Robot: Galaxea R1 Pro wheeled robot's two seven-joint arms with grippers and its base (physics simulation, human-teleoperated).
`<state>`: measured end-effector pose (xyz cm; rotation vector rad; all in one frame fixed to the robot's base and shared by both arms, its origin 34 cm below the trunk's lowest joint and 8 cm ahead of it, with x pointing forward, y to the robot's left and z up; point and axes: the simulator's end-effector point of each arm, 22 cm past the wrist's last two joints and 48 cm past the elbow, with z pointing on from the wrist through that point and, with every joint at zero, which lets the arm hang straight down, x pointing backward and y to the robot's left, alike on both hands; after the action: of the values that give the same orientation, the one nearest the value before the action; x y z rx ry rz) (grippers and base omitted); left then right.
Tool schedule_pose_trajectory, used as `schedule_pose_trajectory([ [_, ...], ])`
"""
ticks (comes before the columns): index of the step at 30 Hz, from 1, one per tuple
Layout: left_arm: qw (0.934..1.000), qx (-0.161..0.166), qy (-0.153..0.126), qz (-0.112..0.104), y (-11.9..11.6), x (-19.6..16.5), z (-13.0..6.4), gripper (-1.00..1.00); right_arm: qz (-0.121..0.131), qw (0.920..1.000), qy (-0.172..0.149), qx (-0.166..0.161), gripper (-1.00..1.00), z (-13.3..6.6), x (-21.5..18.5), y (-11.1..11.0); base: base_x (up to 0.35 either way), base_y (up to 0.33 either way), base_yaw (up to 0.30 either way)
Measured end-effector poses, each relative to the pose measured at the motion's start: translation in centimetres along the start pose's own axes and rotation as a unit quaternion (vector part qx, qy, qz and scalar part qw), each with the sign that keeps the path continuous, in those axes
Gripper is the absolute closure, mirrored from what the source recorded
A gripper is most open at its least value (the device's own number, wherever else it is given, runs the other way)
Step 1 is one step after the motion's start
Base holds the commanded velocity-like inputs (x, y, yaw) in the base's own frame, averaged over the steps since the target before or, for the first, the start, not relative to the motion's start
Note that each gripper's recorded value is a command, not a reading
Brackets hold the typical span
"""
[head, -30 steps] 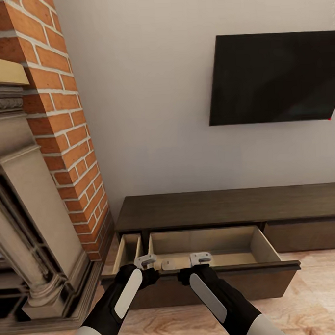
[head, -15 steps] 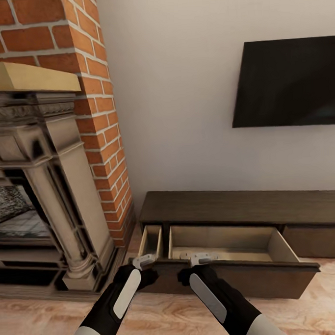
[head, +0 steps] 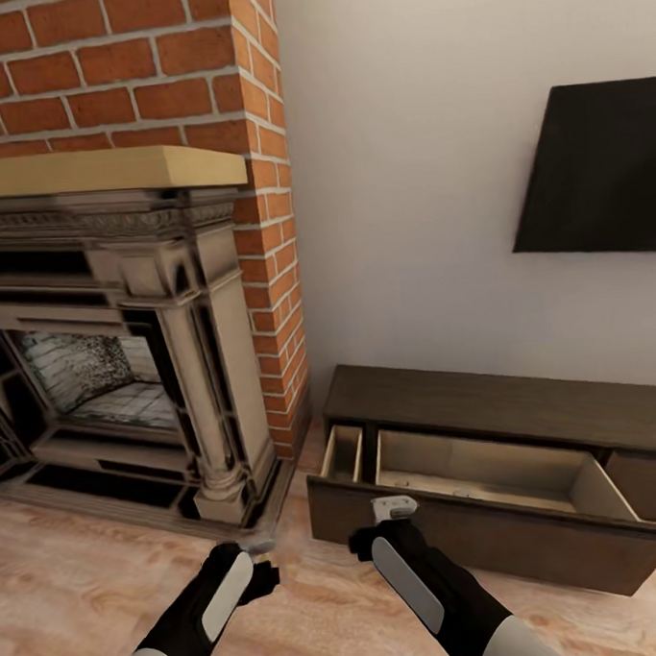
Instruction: Place each of the two pumpkins and all three candles from the living room inside a cabinet in the living room (use any cabinet), then make sure every cabinet is closed, and position the cauldron so it is next to a table in the living room.
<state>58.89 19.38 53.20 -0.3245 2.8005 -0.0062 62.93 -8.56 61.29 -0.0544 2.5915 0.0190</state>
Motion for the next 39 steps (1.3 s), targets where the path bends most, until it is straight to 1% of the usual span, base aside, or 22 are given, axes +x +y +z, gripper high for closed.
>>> schedule_pose_trajectory([
  [1,0.9996,-0.022,0.016,-0.005,2.2,1.6,1.1,-1.0,0.0,1.0,0.0,0.002,-1.0,-0.1,0.0,-0.1,-0.16,0.016,0.272],
  [4,0.9977,-0.059,0.017,-0.029,6.4,2.9,2.5,-1.0,0.01,0.9999,-0.005,0.01,-1.0,0.0,-0.2,-0.9,-0.137,0.007,0.272],
  [6,0.9955,-0.083,0.025,-0.039,8.9,4.2,3.0,-1.0,0.022,0.9995,-0.01,0.019,-1.0,0.5,-0.1,-1.6,-0.125,0.002,0.272],
  [8,0.9932,-0.102,0.035,-0.044,10.8,5.6,3.3,-1.0,0.032,0.999,-0.009,0.031,-1.0,1.0,0.6,-2.6,-0.121,0.001,0.272],
  [10,0.9911,-0.118,0.03,-0.053,12.2,6.3,3.4,-1.0,0.039,0.9985,-0.004,0.039,-1.0,1.6,1.4,-3.3,-0.114,0.0,0.272],
  [13,0.9874,-0.141,0.022,-0.067,14.0,7.6,3.6,-1.0,0.054,0.9983,-0.004,0.025,-1.0,2.6,2.7,-3.4,-0.068,0.0,0.272],
  [15,0.9861,-0.149,0.02,-0.071,14.4,8.4,3.5,-1.0,0.061,0.998,-0.001,0.017,-1.0,3.3,3.8,-3.6,-0.022,0.0,0.264],
  [17,0.9865,-0.144,0.013,-0.078,14.4,8.6,3.5,-1.0,0.066,0.9975,0.005,0.027,-1.0,4.0,5.4,-4.7,-0.009,0.0,0.253],
  [20,0.9896,-0.115,0.004,-0.087,13.9,9.1,3.7,-1.0,0.071,0.9963,0.012,0.047,-1.0,4.5,7.3,-6.5,-0.003,0.0,0.247],
  [23,0.9919,-0.091,0.002,-0.089,13.1,9.3,3.8,-1.0,0.077,0.9955,0.004,0.056,-1.0,4.5,7.5,-7.2,-0.001,0.0,0.246],
  [26,0.9924,-0.084,0.002,-0.09,12.8,9.5,3.9,-1.0,0.081,0.9949,-0.003,0.059,-1.0,4.6,7.5,-7.6,0.0,0.0,0.245],
  [31,0.9925,-0.082,0.008,-0.09,12.5,10.5,4.1,-1.0,0.082,0.9948,-0.005,0.06,-1.0,4.8,7.7,-7.7,0.0,0.0,0.245],
  [33,0.9921,-0.082,0.004,-0.094,12.5,10.4,4.2,-1.0,0.084,0.9947,-0.009,0.059,-1.0,4.8,7.5,-7.6,0.0,0.0,0.245],
  [37,0.9911,-0.082,-0.013,-0.104,12.4,9.8,4.2,-1.0,0.086,0.9945,-0.014,0.058,-1.0,4.9,7.4,-7.5,0.0,0.0,0.245],
  [39,0.9909,-0.082,-0.016,-0.105,12.4,9.8,4.3,-1.0,0.087,0.9945,-0.014,0.058,-1.0,4.9,7.4,-7.5,0.0,0.0,0.245],
])
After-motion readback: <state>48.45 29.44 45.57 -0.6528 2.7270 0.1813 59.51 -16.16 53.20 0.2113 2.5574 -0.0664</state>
